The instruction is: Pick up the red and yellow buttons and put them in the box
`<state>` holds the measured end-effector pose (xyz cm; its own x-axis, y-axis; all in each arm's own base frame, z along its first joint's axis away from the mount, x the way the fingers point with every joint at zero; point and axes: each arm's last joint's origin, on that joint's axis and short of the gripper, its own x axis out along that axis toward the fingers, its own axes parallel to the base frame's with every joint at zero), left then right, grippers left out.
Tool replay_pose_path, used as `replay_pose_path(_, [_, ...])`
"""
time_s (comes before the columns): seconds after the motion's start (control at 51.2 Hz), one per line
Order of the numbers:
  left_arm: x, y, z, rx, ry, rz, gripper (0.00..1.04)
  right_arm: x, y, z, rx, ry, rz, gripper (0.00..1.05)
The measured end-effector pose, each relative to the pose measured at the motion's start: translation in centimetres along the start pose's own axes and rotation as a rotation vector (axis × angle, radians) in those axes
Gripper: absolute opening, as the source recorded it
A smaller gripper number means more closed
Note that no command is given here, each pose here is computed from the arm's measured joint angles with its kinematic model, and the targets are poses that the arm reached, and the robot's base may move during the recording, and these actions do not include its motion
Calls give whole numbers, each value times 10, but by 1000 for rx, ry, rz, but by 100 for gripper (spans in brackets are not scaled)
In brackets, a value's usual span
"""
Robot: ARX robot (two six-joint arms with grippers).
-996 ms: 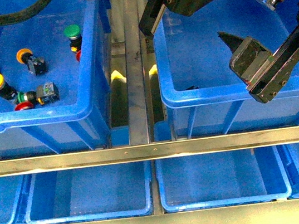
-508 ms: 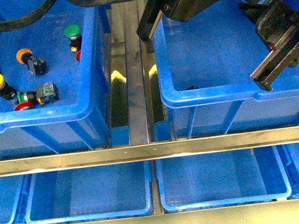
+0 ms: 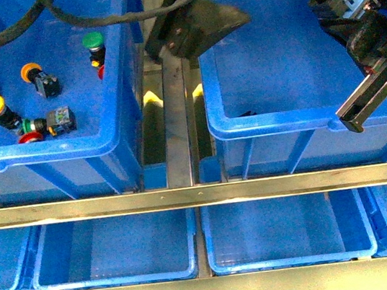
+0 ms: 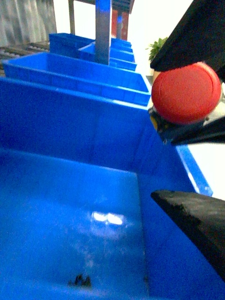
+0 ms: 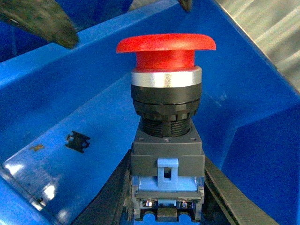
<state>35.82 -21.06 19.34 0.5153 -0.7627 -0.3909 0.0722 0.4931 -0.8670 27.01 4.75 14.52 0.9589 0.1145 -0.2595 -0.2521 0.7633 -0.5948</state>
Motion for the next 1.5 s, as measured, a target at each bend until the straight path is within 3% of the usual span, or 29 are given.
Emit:
replay_pose_path(0.137, [-14,17,9,14,-43,45,99,-2,-3,-3,3,14,-3,27])
replay_pose_path(0.312, [-48,27,22,82,-137,88,97,-4,-8,-11,16,55,-15,27])
replay_pose_path(0.43, [-90,36,24,225,-240,166,97,-10,-18,-17,52,99,-46,27])
replay_pose_path(0.625, [-172,87,8,505,-378,410,97,-43,-43,-12,169,141,-80,27])
replay_pose_path(0.82, [-217,137,-11,476,-388,572,97,-82,-61,-4,281,146,-117,27])
replay_pose_path(0.879, [-221,160,-24,630,-563,659,84,-94,-63,-3,333,167,-123,27])
replay_pose_path(0.937, [-224,166,-35,693,-652,673,77,-101,-63,-3,385,185,-123,27])
replay_pose_path(1.094, [-239,147,-56,865,-871,606,54,-108,-61,-2,490,232,-131,27])
replay_pose_path(1.23, [-245,137,-65,895,-898,596,34,-109,-55,1,540,242,-139,27])
replay_pose_path(1.426, [-246,129,-83,886,-887,621,4,-109,-44,11,554,199,-45,27])
replay_pose_path(1.504, [-248,121,-89,896,-864,604,3,-109,-41,13,549,183,-8,27])
